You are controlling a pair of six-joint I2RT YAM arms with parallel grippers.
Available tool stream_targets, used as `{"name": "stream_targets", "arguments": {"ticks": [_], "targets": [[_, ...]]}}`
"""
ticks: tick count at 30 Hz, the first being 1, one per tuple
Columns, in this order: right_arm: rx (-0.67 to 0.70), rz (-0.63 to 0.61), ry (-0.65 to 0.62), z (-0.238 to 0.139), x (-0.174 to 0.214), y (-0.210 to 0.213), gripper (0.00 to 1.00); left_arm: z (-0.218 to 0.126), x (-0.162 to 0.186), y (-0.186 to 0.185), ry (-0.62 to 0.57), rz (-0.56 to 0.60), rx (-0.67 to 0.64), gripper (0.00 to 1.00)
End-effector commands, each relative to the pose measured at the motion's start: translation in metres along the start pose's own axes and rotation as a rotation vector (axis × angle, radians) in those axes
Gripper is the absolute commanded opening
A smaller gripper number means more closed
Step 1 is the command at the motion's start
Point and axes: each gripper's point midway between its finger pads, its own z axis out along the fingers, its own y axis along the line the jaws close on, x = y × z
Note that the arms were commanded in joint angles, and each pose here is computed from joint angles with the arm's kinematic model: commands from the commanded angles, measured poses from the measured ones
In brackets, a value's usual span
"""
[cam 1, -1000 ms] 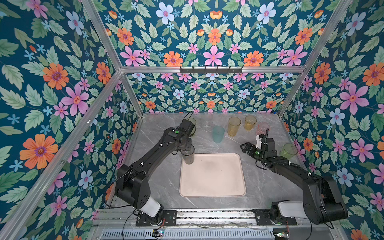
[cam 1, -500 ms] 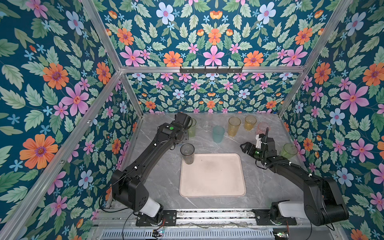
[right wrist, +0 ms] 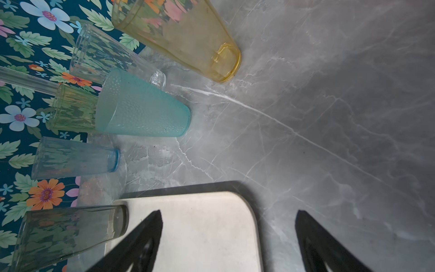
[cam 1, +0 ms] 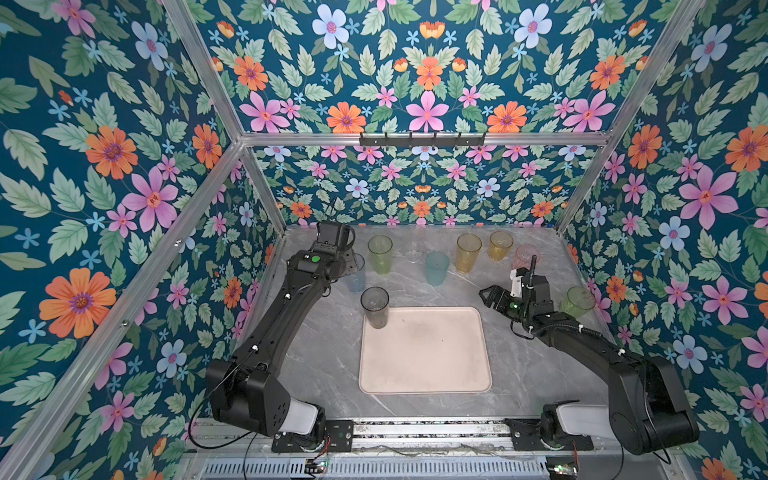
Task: Place the glasses into the tray
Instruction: 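Raise left gripper and move it toward the blue glass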
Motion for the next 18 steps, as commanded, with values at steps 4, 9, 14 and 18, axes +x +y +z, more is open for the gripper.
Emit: {"name": "stream_targets", "arguments": {"ticks": [4,9,14,18], "targets": [[-0.023,-0.010,-0.001,0.002,-0.003,0.006,0.89,0.019,-0.007,0.002,0.014,-0.070,0.065,0.66],[-0.022,-0.012,0.001,0.001,-0.002,0.005,0.89,0.039,-0.006,0.008,0.047,-0.084,0.050,0.66],[-0.024,-0.016,-0.004,0.001,-0.003,0.006,0.89,0.054,-0.005,0.015,0.062,-0.072,-0.015,0.65],[-0.022,-0.013,-0.001,0.002,-0.003,0.005,0.89,0.064,-0.001,0.012,0.085,-0.066,-0.009,0.65]]}}
